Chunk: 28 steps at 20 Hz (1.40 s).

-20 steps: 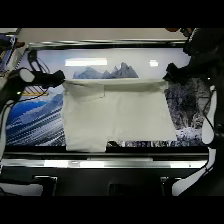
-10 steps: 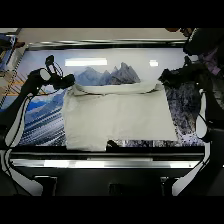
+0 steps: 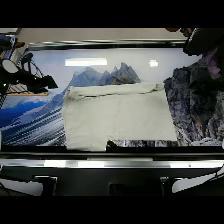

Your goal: Fold the clothes and pants, and hang the long-sleeved shirts on hangers.

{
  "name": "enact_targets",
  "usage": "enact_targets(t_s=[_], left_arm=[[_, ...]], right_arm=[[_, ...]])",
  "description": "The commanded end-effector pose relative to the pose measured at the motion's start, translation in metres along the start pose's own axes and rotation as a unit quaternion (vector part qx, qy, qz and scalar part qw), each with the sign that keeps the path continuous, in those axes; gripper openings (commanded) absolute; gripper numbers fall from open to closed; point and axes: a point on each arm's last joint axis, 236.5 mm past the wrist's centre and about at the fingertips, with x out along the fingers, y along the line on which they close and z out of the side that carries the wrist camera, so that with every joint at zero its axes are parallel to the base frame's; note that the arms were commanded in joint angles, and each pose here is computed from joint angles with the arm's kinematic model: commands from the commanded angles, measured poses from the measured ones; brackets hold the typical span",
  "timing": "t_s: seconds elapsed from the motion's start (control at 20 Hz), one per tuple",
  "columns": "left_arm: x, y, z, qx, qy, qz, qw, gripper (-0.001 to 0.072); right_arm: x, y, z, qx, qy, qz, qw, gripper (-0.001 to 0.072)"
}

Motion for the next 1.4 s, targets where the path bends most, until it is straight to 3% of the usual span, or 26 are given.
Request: enact_targets(t_s=[0.0,0.25,0.55,1.0,1.35], left_arm=[[-0.026,0.022,-0.051,-0.013,0.030,0.009,0.999,0.0641],[-0.043,0.056,-0.138,-0.074,0.032,0.025,0.996,0.0641],[-0.039,0.068,-0.192,-0.124,0.043,0.018,0.991,0.0641],[-0.025,0.055,-0.192,-0.139,0.033,-0.018,0.990,0.0641],[-0.025,0.054,-0.192,-0.138,0.033,-0.019,0.990,0.0641]], right_arm=[[0.000,-0.039,-0.076,0.053,0.080,0.019,0.995,0.0425],[0.039,-0.064,-0.173,0.075,0.153,0.041,0.984,0.0427],[0.051,-0.070,-0.190,0.070,0.170,0.034,0.982,0.0427],[0.053,-0.083,-0.204,0.053,0.199,-0.011,0.979,0.0431],[0.072,-0.082,-0.236,0.078,0.221,0.008,0.972,0.0431]])
